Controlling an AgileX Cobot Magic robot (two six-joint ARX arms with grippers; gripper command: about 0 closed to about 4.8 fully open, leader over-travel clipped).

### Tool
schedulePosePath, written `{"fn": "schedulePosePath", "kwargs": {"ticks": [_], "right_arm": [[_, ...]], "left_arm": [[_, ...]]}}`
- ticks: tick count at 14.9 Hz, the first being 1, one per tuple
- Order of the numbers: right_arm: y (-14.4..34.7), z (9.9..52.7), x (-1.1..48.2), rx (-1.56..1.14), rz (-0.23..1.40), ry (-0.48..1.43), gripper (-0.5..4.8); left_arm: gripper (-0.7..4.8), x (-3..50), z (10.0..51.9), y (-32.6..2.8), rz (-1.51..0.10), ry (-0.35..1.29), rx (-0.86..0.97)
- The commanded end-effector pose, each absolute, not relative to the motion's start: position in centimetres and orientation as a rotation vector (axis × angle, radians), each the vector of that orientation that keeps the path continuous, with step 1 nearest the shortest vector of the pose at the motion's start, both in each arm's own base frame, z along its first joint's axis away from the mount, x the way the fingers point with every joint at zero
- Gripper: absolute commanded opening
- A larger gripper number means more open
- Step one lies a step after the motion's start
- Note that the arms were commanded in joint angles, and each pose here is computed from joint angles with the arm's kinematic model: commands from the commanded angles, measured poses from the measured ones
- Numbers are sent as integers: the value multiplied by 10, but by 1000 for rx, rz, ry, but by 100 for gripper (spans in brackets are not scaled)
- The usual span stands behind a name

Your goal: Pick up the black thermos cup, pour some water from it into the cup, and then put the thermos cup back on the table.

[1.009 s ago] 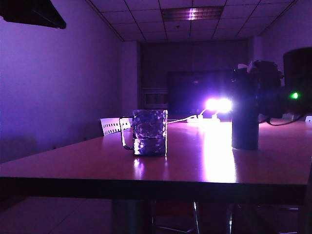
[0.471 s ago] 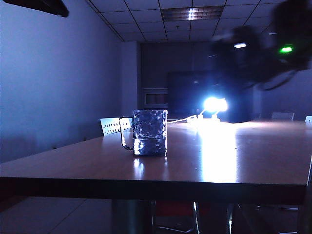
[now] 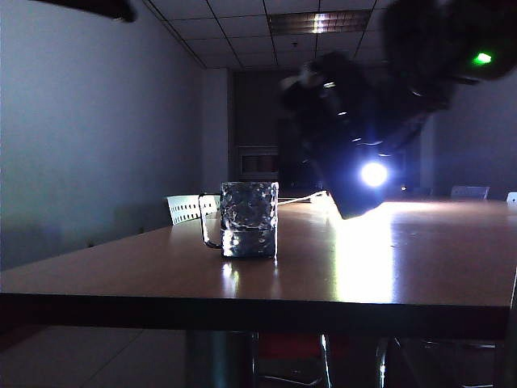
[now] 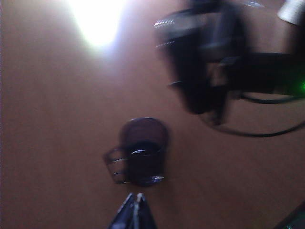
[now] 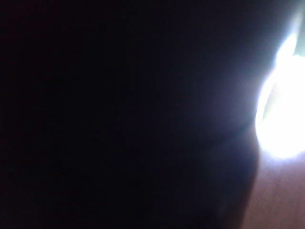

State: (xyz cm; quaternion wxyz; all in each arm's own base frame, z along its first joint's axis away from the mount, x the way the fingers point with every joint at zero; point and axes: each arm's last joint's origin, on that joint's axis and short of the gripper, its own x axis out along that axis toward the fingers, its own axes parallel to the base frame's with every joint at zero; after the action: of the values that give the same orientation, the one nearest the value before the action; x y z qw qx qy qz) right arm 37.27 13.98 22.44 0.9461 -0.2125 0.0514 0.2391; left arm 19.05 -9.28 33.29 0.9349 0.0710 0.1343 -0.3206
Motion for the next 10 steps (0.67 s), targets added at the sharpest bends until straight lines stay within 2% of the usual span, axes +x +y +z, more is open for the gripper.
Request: {"fn": "schedulePosePath", "kwargs": {"ticks": [1, 10], "right_arm": [[151, 243, 375, -588, 468, 11, 76], [176, 220, 381, -974, 470, 11, 76]], "left_arm": [[-6, 191, 334, -93, -649, 266, 151], [-6, 192, 333, -93, -648, 269, 151]]}}
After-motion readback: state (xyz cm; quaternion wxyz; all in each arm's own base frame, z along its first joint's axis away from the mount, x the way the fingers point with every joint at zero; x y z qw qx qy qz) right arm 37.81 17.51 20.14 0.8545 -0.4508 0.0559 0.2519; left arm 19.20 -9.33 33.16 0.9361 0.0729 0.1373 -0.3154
